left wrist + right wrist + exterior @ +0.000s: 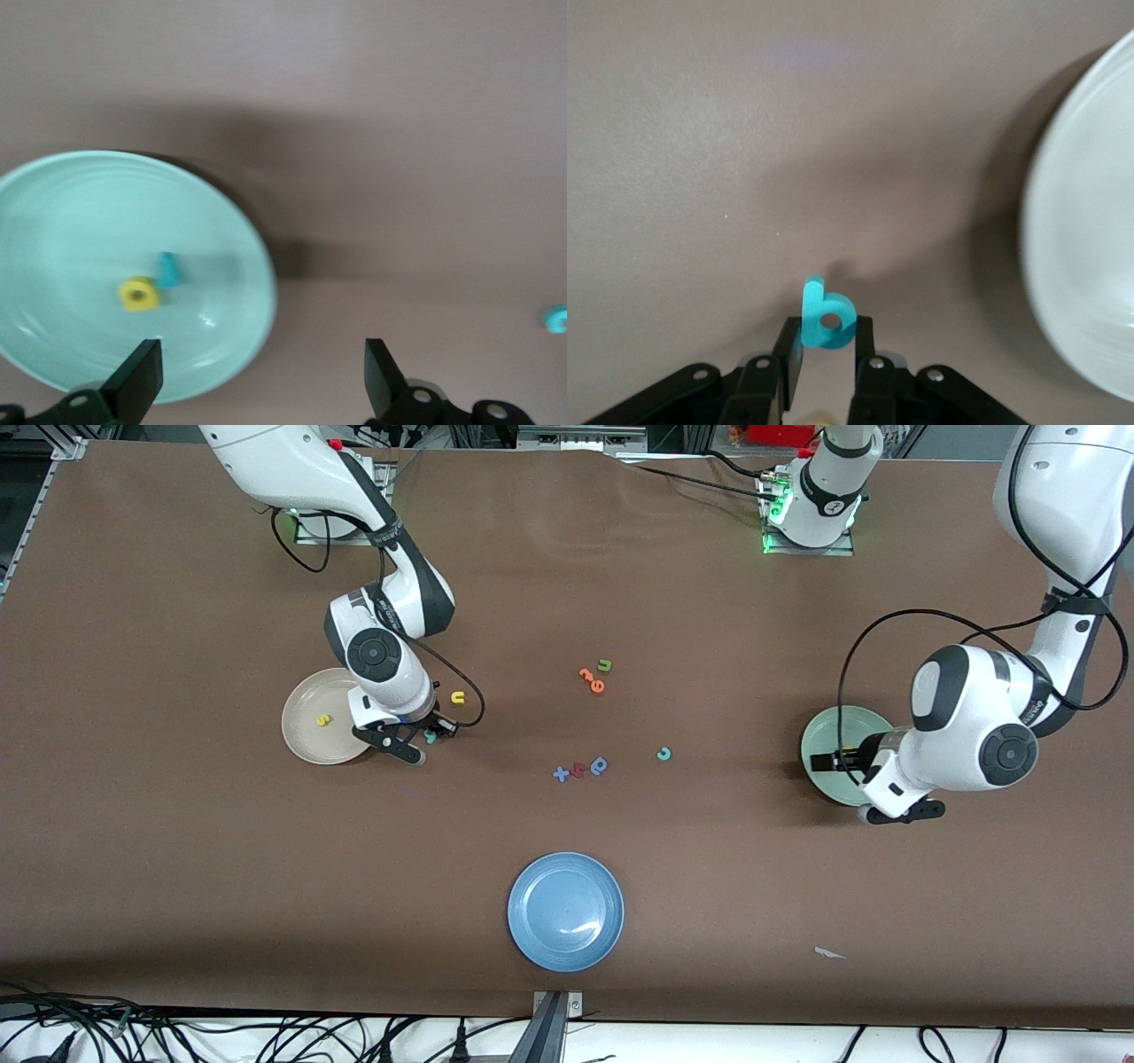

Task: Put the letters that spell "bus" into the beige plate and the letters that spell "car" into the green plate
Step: 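Place the teal b in the cream plate while the left gripper returns, then grasp the teal c with the left gripper while the right gripper grasps yellow u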

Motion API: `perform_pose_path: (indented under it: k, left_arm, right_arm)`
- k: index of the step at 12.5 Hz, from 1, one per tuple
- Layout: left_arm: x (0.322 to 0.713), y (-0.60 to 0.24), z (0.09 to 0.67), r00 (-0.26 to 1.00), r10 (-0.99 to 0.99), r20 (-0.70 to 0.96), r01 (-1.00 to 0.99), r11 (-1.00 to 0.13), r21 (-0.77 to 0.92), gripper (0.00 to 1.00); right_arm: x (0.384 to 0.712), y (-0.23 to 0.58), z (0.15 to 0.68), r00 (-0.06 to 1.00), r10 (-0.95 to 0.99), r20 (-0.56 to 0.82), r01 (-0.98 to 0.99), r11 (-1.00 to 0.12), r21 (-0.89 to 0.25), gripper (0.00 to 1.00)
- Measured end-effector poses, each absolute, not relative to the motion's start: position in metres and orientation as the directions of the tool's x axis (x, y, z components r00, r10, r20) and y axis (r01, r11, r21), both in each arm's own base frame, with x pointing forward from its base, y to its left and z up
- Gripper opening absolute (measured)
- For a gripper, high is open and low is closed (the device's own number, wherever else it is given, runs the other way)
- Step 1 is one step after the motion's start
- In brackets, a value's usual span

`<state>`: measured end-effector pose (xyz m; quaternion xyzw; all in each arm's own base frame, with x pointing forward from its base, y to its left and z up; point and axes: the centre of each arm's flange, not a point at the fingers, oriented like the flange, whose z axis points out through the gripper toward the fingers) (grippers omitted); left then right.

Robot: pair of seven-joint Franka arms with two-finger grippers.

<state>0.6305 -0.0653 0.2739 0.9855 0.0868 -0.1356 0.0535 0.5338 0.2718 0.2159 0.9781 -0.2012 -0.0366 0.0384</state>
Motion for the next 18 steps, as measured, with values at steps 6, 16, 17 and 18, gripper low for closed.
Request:
perform_pose_path:
  k: [6,16,17,18]
  left_arm:
    - [0.608,-0.226,0.287,0.922,0.317,-0.223,0.343,-0.936,0.085,1.0]
    - [0.575,-0.316,0.182,0.881,0.428,-0.203,0.448,-0.891,0.067,0.9]
    - [0.572,-0.321,0.177,0.884,0.427,-0.191,0.443,-0.895,0.048,0.9]
    - [0.568,-0.326,0.174,0.885,0.427,-0.184,0.441,-0.897,0.036,0.9]
  right_arm:
    - [0.557,0.153,0.27,0.96,-0.243,-0.137,-0.219,-0.961,0.167,0.28]
    - [0.494,0.074,0.192,0.941,-0.203,-0.269,-0.147,-0.966,0.215,0.28]
    - [0.493,0.075,0.192,0.941,-0.202,-0.27,-0.146,-0.966,0.215,0.34]
    - [0.494,0.078,0.192,0.942,-0.199,-0.269,-0.144,-0.967,0.211,0.45]
